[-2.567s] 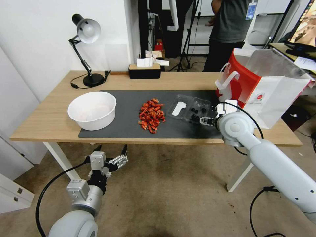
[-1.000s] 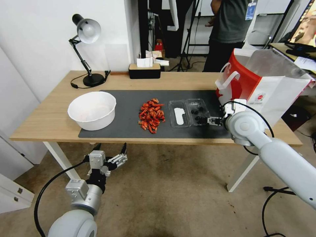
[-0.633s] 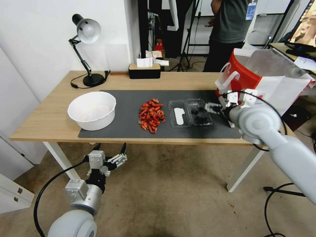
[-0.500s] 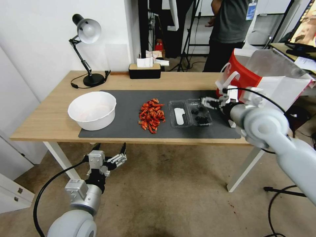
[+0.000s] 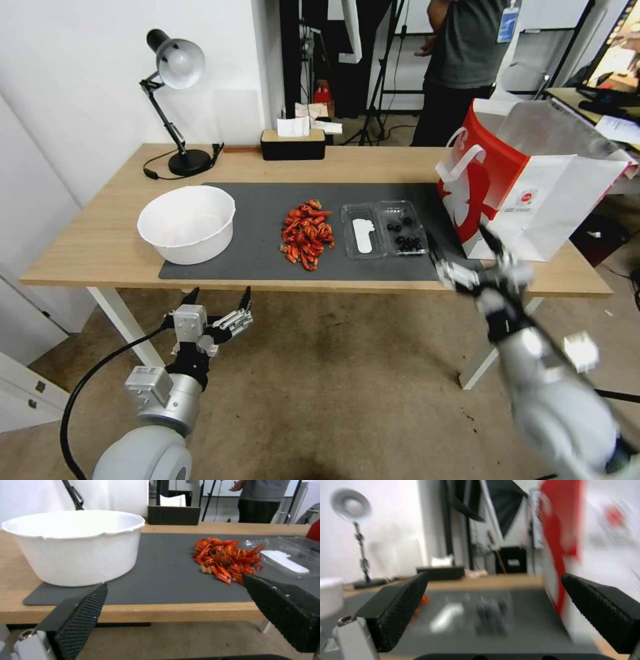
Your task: Close the disposable takeout box, then place it into the delivery bag.
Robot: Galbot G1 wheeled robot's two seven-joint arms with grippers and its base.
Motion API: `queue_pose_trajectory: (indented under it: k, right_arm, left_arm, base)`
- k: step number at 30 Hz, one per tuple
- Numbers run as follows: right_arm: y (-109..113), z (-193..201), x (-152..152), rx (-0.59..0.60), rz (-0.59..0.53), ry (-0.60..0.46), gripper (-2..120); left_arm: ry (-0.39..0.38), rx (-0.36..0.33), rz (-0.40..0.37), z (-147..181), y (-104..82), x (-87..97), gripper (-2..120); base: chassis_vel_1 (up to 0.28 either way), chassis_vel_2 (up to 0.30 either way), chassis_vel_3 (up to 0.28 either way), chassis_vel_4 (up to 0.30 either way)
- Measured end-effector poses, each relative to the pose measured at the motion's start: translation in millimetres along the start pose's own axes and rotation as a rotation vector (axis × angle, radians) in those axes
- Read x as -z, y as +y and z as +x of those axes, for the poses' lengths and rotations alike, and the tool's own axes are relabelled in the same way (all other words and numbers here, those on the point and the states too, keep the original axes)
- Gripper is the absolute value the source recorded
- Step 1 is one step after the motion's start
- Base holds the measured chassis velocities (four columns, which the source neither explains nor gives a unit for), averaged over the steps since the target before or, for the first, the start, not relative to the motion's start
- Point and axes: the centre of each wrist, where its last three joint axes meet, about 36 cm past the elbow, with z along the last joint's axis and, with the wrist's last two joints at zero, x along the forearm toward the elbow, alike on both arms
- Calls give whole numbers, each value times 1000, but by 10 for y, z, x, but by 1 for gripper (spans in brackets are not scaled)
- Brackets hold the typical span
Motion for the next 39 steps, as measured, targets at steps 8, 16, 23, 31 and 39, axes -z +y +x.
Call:
queue_pose_trajectory:
  k: [8,16,23,31,39]
  right_arm:
    - [64,367,-370,-38,-57,85,100]
    - [71,289,-391,-51,-85,120,100]
    - [31,238,-351,-53,-89,131,100]
    - [25,215,-348,-50,-95,146,100]
    - [-4,245,-354,-54,-90,162,100]
  left_arm:
    - [10,-1,-3,2,16,-80,100]
    - [10,11,-11,15,41,-108,100]
    - [26,13,-31,3,99,-240,100]
    - [18,37,-57,-15,115,-440,100]
    - [35,-60,179,-120,-181,-56,100]
  base:
    - [0,0,0,0]
    - [0,0,0,0]
    - [0,0,0,0]
    - [0,0,0,0]
    - [0,0,0,0]
